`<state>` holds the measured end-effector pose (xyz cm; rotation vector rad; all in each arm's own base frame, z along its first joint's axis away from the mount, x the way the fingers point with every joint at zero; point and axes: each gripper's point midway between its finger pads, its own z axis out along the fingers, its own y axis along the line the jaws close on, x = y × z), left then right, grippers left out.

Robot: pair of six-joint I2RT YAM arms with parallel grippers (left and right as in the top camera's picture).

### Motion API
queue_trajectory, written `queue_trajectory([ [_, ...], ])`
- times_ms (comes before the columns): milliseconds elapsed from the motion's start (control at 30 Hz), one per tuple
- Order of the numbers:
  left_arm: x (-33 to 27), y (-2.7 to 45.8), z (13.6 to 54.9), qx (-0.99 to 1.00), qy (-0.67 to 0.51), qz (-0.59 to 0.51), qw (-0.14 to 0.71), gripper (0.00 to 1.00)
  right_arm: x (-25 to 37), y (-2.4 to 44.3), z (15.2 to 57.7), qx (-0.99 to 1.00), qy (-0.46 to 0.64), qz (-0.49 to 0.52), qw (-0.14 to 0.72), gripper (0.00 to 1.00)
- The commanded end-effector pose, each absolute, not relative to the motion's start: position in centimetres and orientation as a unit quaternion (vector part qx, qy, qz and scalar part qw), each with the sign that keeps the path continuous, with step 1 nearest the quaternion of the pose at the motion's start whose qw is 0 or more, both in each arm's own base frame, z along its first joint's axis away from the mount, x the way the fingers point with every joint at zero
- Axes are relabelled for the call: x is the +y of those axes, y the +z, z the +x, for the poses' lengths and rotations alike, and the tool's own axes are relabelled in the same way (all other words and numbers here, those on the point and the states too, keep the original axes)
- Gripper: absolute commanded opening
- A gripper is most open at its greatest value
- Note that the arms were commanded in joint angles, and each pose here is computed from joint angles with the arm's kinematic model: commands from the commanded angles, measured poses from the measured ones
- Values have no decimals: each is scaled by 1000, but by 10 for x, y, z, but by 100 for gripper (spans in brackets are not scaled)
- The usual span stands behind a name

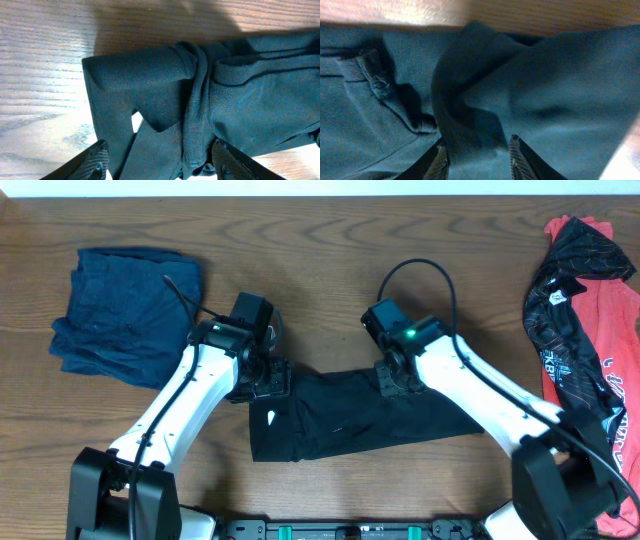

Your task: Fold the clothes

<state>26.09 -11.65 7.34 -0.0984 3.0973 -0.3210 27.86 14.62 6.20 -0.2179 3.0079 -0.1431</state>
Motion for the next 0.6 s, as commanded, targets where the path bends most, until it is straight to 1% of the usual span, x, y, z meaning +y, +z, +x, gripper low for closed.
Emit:
queue_trajectory([
  [0,-117,74,260,994,-104,-29,12,68,141,85,278,992,-54,-52,96,38],
  [100,-117,74,260,994,-104,-29,12,68,140,86,267,993,-60,-61,82,39],
  [233,-117,74,260,994,-104,-29,13,68,143,78,251,994,-59,-74,54,40],
  [367,-117,74,260,994,-104,-29,13,68,157,60,236,995,-31,-90,36,39],
  [567,-117,74,260,994,-104,-29,13,68,160,26,216,996,-30,-82,35,38],
])
